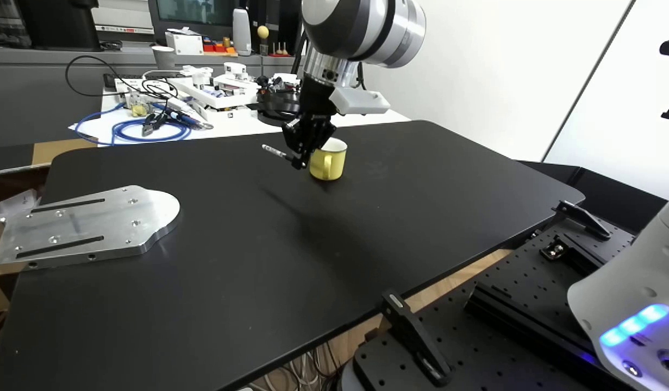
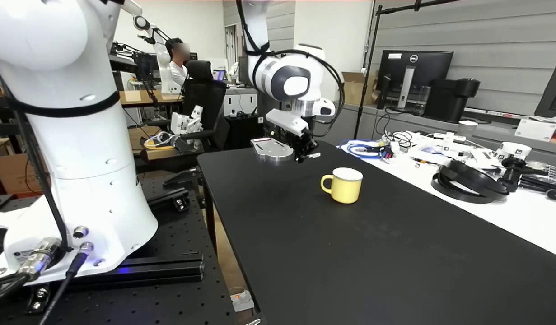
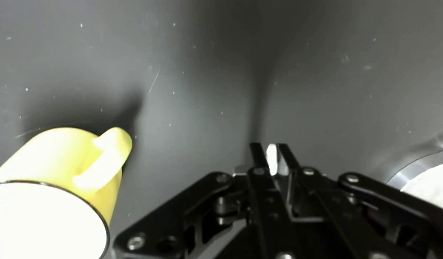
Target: Place the pen on the table
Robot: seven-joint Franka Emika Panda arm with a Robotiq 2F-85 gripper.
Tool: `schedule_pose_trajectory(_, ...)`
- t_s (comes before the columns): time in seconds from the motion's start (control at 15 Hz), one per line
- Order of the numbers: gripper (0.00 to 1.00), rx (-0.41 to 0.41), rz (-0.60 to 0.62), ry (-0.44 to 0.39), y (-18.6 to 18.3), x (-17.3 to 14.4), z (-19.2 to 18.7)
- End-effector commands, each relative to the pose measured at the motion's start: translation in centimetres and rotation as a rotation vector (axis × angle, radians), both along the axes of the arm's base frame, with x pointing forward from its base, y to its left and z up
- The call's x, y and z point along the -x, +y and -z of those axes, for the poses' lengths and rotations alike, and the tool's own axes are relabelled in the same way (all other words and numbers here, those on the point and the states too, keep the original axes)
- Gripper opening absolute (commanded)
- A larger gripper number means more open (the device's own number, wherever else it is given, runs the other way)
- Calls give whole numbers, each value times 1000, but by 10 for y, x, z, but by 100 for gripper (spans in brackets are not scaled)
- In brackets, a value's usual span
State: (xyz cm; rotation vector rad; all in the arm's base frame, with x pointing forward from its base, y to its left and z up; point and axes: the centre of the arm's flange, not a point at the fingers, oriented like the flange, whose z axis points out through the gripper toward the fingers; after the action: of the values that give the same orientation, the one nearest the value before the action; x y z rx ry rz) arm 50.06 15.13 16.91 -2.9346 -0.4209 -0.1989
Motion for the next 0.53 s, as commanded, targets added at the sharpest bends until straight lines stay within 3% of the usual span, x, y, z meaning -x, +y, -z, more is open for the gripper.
schedule_pose_trajectory(0.0, 3, 19, -29, 72, -14, 22, 6)
schedule_pose_trajectory(0.47, 3, 71, -48, 127, -34, 40, 27)
